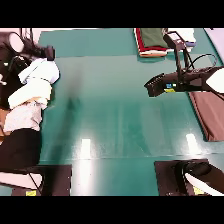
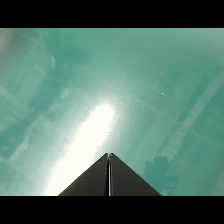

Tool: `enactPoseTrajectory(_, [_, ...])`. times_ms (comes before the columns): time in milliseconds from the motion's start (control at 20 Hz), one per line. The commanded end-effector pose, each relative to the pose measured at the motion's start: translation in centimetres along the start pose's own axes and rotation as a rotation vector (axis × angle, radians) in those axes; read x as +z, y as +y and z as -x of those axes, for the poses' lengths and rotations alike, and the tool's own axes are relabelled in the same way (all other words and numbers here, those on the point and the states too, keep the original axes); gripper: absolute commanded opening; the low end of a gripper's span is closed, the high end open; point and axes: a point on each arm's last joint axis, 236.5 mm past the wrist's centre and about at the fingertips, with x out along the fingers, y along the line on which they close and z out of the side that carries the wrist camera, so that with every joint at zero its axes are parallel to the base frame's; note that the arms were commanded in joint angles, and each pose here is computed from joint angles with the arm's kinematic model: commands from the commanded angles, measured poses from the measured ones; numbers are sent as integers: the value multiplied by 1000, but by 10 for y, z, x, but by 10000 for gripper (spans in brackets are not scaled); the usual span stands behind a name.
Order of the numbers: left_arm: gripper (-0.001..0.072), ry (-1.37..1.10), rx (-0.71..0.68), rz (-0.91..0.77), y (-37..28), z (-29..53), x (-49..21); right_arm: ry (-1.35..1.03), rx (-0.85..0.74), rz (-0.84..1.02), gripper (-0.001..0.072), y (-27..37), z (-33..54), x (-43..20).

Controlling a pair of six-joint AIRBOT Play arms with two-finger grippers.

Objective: Fold the shirts.

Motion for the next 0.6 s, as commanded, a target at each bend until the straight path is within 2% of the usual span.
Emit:
enactPoseTrajectory(0, [612, 162, 71, 55, 49, -77, -58, 0, 1, 1, 19, 0, 0, 0])
enactPoseTrajectory(200, [611, 184, 92, 84, 72, -119, -82, 0, 1, 1, 19, 0, 0, 0])
enactPoseTrajectory(400, [609, 171, 96, 86, 76, -127, -83, 0, 1, 1, 19, 0, 0, 0])
enactPoseTrajectory(450, [589, 174, 96, 89, 76, -127, -83, 0, 1, 1, 19, 0, 0, 0])
enactPoseTrajectory(500, [366, 182, 96, 90, 76, -126, -84, 0, 1, 1, 19, 0, 0, 0])
enactPoseTrajectory(550, [69, 191, 97, 90, 76, -124, -84, -1, 1, 1, 19, 0, 0, 0])
